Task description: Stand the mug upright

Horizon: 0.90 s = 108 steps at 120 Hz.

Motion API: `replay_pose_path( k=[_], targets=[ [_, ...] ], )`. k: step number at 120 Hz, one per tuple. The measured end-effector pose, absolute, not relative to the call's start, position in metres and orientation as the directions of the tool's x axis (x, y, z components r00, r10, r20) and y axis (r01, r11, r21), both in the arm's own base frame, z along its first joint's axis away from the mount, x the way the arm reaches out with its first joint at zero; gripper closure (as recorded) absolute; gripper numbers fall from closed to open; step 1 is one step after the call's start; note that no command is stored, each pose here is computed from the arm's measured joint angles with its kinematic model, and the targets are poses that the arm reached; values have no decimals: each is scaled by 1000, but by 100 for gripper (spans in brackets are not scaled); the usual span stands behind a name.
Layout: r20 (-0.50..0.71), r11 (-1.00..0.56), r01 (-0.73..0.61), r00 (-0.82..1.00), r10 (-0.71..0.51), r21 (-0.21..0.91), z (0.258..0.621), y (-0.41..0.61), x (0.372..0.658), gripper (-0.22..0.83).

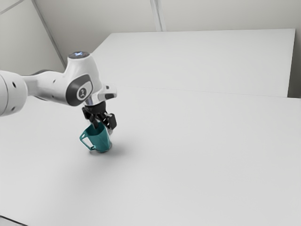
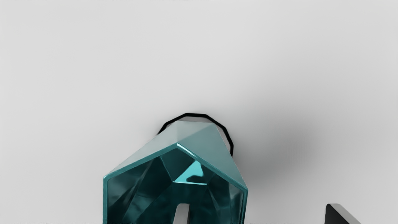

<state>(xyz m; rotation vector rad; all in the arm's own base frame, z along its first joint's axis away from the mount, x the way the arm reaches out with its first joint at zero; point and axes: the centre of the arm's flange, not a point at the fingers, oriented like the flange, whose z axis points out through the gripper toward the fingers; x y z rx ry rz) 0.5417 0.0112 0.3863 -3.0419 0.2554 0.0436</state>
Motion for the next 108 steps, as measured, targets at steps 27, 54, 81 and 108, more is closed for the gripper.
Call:
replay_pose_path(
  k=[27, 54, 81, 108],
  targets=[
    [35, -990, -116, 992, -119, -77, 461, 11, 575, 5],
    [78, -993, -101, 991, -105, -54, 533, 0, 619, 2],
    [32, -991, -129, 991, -130, -25, 556, -16, 614, 1],
    [-2, -991, -134, 991, -134, -15, 556, -16, 610, 0]
  ],
)
